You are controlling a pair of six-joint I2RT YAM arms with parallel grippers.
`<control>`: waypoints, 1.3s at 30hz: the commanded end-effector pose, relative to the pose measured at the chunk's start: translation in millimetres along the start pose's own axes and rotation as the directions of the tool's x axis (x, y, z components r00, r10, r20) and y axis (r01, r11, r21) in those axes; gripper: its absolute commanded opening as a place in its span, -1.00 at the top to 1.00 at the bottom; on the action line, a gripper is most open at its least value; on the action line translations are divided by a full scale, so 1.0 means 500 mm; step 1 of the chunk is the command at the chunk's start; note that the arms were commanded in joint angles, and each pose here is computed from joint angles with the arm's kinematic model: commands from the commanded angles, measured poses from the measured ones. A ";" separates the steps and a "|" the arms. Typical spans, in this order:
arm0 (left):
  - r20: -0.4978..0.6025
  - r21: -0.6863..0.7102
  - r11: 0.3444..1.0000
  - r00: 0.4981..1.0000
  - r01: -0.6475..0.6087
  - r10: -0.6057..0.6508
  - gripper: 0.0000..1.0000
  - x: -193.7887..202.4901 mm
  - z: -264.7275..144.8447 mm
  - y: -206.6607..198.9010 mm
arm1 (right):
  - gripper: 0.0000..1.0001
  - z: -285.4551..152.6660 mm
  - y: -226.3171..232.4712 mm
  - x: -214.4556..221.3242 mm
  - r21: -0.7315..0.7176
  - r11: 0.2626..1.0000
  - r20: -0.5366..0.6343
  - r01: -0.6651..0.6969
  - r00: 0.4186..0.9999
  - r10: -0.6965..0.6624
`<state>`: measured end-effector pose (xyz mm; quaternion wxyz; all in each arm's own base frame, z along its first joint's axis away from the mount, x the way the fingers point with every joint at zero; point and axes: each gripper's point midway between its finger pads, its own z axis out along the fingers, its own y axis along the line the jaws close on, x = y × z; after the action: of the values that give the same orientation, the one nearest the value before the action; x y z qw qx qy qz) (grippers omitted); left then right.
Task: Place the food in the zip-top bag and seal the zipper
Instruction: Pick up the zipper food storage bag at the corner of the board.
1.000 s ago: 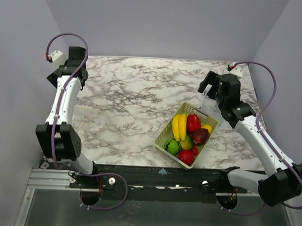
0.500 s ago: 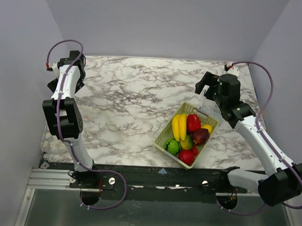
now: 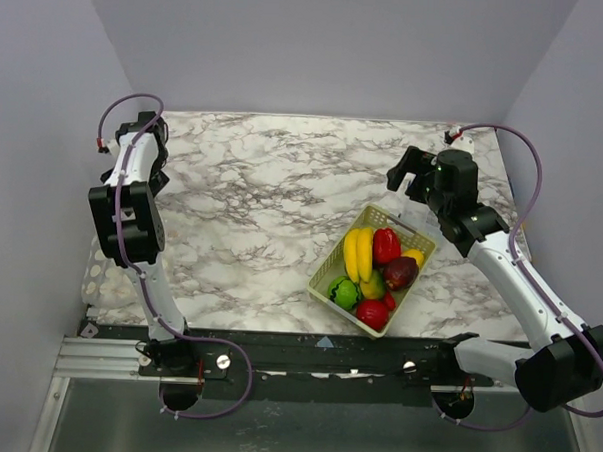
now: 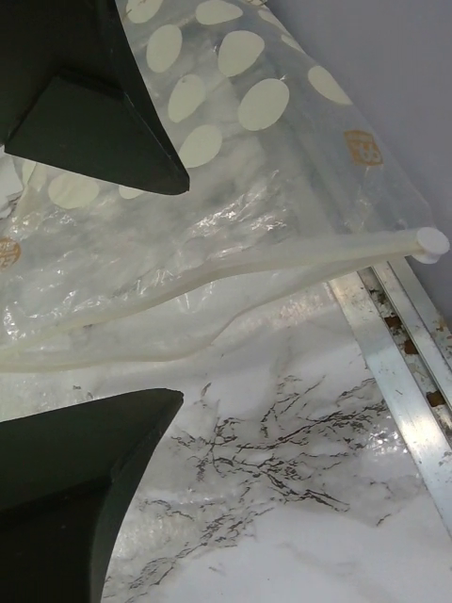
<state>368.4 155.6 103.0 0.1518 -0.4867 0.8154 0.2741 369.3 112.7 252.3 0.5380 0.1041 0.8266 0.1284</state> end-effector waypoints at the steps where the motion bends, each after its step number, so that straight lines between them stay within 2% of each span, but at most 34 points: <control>1: -0.046 0.002 0.999 0.998 0.051 -0.051 -0.69 0.003 0.015 0.012 | -1.00 -0.008 0.005 0.005 -0.017 1.000 -0.007 -0.015 1.000 0.014; 7: -0.127 -0.015 0.994 0.985 0.112 -0.113 -0.51 0.016 0.048 0.036 | -1.00 -0.006 0.010 0.003 -0.025 0.999 -0.006 -0.030 1.000 0.030; 12: -0.146 0.005 0.994 0.983 0.109 -0.107 -0.46 0.025 0.057 0.029 | -1.00 0.001 0.019 0.014 -0.043 0.998 -0.028 -0.042 0.999 0.041; 16: -0.173 0.005 0.995 0.980 0.101 -0.099 -0.29 0.041 0.064 0.024 | -1.00 -0.001 0.014 0.008 -0.029 0.999 -0.015 -0.040 0.999 0.039; 24: -0.147 -0.003 0.993 0.982 0.120 -0.119 0.32 0.032 0.057 0.037 | -1.00 -0.008 0.010 0.005 -0.023 0.999 -0.010 -0.040 0.999 0.039; 28: -0.164 0.038 0.990 0.979 0.132 -0.124 1.00 0.041 0.041 0.031 | -1.00 -0.004 0.011 0.013 -0.023 0.999 -0.023 -0.045 0.999 0.045; 34: -0.112 0.154 0.984 0.991 0.092 -0.076 1.00 0.064 -0.028 -0.005 | -1.00 -0.011 0.006 0.007 -0.010 0.998 -0.011 -0.054 0.998 0.054; 39: -0.055 0.306 0.952 0.998 -0.018 0.037 1.00 0.120 -0.127 -0.063 | -1.00 -0.009 0.018 0.015 -0.033 0.996 -0.039 -0.082 0.996 0.081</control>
<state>350.3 113.2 88.8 0.1448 -0.5028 0.8312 0.1879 367.0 118.0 251.4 0.5285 0.1195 0.8271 0.1495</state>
